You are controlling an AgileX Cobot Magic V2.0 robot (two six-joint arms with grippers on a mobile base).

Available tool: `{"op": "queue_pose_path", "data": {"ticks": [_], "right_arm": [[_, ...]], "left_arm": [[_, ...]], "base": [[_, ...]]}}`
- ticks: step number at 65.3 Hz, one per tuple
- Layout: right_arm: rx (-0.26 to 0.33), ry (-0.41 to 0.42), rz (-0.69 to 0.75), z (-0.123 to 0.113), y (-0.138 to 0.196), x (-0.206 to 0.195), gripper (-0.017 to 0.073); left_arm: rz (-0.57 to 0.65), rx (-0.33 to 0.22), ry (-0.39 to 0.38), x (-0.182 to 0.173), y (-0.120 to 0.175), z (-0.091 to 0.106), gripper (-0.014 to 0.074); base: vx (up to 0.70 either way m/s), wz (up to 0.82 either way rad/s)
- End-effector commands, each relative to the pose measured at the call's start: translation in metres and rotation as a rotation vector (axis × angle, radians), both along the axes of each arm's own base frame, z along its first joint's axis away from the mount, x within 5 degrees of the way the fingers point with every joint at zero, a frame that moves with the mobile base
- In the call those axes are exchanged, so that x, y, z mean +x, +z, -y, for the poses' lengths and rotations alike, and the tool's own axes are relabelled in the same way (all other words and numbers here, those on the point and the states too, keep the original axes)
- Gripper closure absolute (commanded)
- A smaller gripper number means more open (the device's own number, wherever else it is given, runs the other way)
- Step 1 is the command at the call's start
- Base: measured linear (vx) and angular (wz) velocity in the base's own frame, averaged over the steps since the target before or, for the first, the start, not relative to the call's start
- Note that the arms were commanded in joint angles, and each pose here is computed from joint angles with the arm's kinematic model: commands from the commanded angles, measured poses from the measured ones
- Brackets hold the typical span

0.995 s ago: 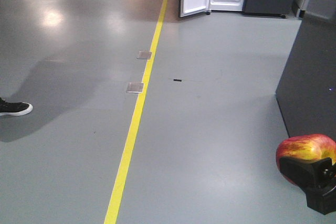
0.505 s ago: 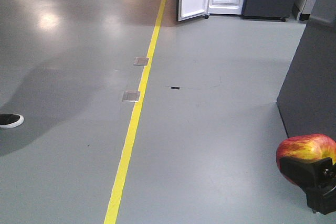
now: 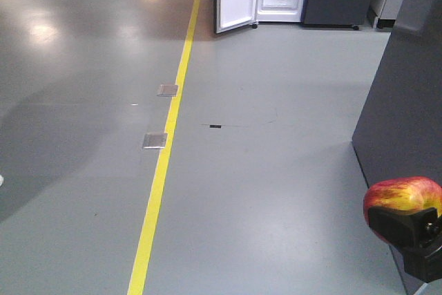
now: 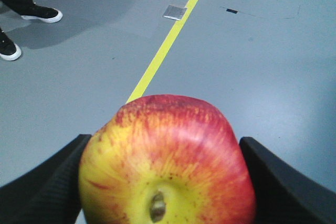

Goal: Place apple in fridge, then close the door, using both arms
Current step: 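Drive toward the open white refrigerator carrying the apple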

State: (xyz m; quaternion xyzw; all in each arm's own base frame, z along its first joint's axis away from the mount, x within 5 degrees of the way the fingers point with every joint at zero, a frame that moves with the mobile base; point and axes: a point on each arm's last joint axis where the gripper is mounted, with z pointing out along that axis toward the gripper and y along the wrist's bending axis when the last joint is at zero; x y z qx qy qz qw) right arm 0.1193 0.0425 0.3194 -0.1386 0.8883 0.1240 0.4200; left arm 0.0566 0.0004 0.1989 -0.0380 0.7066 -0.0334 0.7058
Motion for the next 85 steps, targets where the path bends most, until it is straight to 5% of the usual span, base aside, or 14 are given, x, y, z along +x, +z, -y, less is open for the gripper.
{"op": "queue_pose_path", "data": {"ticks": [1,85], "right_arm": [[0.029,-0.014,0.086,-0.0001,0.0134,0.0035,0.0397],[0.029,-0.014,0.084,-0.0001,0.0133,0.0033,0.0397]], "left_arm": [[0.064,-0.012,-0.006,-0.0002,-0.0016,0.0004,0.0599],[0.064,-0.012,-0.006,-0.0002,-0.0016,0.0004,0.0599]], "base": [[0.22,-0.13],[0.30,-0.06]]}}
